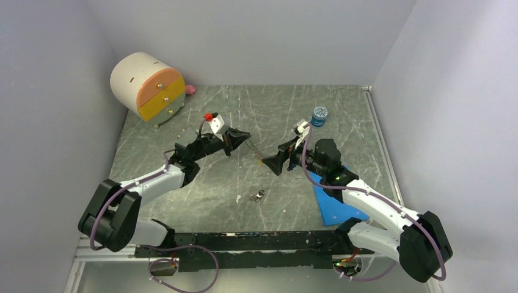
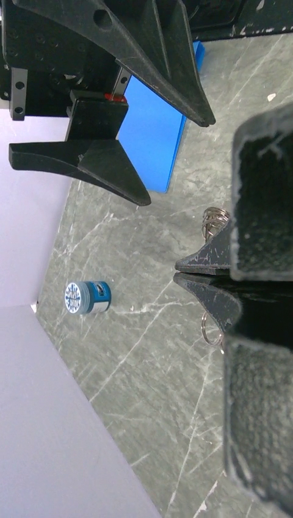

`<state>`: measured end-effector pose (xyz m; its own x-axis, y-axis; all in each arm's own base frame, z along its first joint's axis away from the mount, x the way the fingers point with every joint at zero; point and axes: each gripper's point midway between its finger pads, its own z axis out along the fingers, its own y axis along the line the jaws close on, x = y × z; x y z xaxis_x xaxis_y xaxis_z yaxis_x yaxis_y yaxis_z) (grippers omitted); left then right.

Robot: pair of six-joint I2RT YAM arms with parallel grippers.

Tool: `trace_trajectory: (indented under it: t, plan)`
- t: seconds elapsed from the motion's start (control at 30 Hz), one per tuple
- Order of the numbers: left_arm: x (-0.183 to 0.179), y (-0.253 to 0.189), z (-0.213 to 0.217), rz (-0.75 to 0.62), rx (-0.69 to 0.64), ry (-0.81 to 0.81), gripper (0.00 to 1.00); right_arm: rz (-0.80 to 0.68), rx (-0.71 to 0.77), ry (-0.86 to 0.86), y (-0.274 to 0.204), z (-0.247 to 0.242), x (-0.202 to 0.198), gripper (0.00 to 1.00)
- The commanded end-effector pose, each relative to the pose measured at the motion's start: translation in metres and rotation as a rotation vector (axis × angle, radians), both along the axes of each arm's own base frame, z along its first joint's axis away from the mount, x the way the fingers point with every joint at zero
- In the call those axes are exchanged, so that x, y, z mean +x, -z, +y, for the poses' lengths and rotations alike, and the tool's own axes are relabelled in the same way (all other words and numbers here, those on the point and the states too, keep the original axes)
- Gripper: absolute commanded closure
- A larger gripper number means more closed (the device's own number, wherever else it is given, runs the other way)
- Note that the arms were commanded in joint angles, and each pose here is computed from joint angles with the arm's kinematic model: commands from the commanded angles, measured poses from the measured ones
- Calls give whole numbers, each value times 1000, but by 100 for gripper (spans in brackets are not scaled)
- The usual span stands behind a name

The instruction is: Put the keys on the keyring

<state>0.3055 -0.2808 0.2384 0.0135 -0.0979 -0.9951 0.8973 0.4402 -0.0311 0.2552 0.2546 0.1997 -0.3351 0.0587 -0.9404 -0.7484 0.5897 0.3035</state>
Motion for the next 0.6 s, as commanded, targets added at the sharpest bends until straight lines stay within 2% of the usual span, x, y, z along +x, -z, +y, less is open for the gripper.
trace_trajectory:
  t: [0.0, 0.27, 0.57]
  plan:
    - [15, -1, 7, -75, -13, -81, 97, 35, 49, 83, -1, -5, 13, 1]
    - [16, 57, 26, 3, -21, -197, 97, 121, 39, 147, 10, -9, 23, 1]
    - [-16, 74, 46, 79, 64, -211, 97, 194, 39, 175, 26, -12, 23, 1]
